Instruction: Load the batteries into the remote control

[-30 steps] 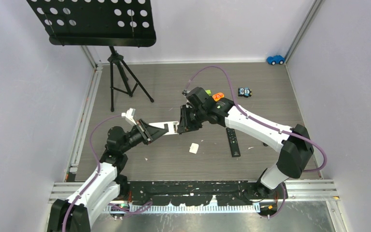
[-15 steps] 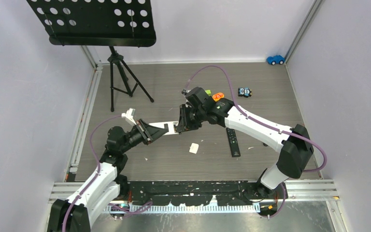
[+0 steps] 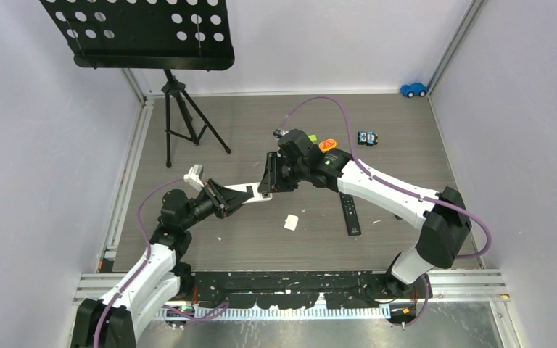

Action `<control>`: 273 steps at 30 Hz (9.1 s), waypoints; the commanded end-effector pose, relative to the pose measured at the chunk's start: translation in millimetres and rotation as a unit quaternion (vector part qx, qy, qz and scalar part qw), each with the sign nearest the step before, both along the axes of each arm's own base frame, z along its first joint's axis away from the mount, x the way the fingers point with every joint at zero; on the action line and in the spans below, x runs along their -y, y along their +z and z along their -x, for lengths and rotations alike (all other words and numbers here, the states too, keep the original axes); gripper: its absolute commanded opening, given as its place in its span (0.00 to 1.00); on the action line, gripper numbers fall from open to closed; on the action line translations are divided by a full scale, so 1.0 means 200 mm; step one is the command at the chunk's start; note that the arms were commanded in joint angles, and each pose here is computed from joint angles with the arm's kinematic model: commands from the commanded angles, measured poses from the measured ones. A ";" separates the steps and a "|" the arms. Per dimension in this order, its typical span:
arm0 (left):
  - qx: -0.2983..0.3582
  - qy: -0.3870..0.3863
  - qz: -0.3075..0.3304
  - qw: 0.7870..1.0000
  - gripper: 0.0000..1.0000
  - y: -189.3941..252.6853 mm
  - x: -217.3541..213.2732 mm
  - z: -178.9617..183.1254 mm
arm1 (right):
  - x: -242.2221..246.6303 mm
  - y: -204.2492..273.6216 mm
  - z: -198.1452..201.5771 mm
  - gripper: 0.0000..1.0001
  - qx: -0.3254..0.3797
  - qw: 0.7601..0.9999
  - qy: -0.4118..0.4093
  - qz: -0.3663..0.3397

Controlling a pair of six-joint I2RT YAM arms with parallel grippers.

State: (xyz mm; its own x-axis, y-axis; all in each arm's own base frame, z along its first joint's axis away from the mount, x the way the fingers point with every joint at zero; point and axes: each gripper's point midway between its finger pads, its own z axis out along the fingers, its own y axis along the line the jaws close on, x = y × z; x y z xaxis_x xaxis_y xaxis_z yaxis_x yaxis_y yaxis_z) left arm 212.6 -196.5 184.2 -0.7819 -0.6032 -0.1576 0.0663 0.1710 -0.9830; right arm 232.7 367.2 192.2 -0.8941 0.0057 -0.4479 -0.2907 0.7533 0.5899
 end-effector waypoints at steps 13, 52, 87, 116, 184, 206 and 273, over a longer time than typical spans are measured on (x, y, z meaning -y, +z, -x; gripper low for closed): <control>0.063 -0.020 0.005 0.998 0.00 0.14 0.02 0.00 | 0.01 0.03 -0.02 0.34 0.030 1.000 0.005 0.004; 0.027 -0.047 -0.593 0.803 0.00 -0.34 0.31 -0.31 | 0.56 -0.67 -0.14 0.47 0.000 0.957 -0.276 0.093; 0.089 -0.013 -0.660 0.746 0.00 -0.19 0.35 -0.40 | 0.88 -0.83 -0.15 0.50 0.000 0.912 -0.368 0.180; 0.122 -0.152 -0.244 0.950 0.00 -0.07 0.55 -0.21 | 0.63 -0.39 -0.12 0.08 0.045 0.983 -0.149 0.100; -0.060 -0.089 0.146 0.983 0.00 0.37 0.57 -0.21 | 0.73 0.30 -0.05 0.76 0.064 0.883 -0.331 -0.325; -0.053 -0.102 0.154 0.981 0.00 0.43 0.57 -0.19 | 0.69 0.30 -0.08 0.73 0.054 0.878 -0.330 -0.343; 0.124 -0.274 -0.049 0.952 0.00 0.40 0.50 0.10 | 0.57 0.41 0.16 0.46 0.163 0.944 -0.060 -0.282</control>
State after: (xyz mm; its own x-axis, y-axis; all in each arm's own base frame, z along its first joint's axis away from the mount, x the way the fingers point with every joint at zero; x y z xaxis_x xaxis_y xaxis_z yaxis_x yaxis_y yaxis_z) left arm 208.1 -295.9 244.2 -0.9239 -0.1902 -0.3322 0.2965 0.1932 -0.9353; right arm 212.3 244.5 245.8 -0.6933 0.4781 -0.5392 -0.3415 0.4409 0.8300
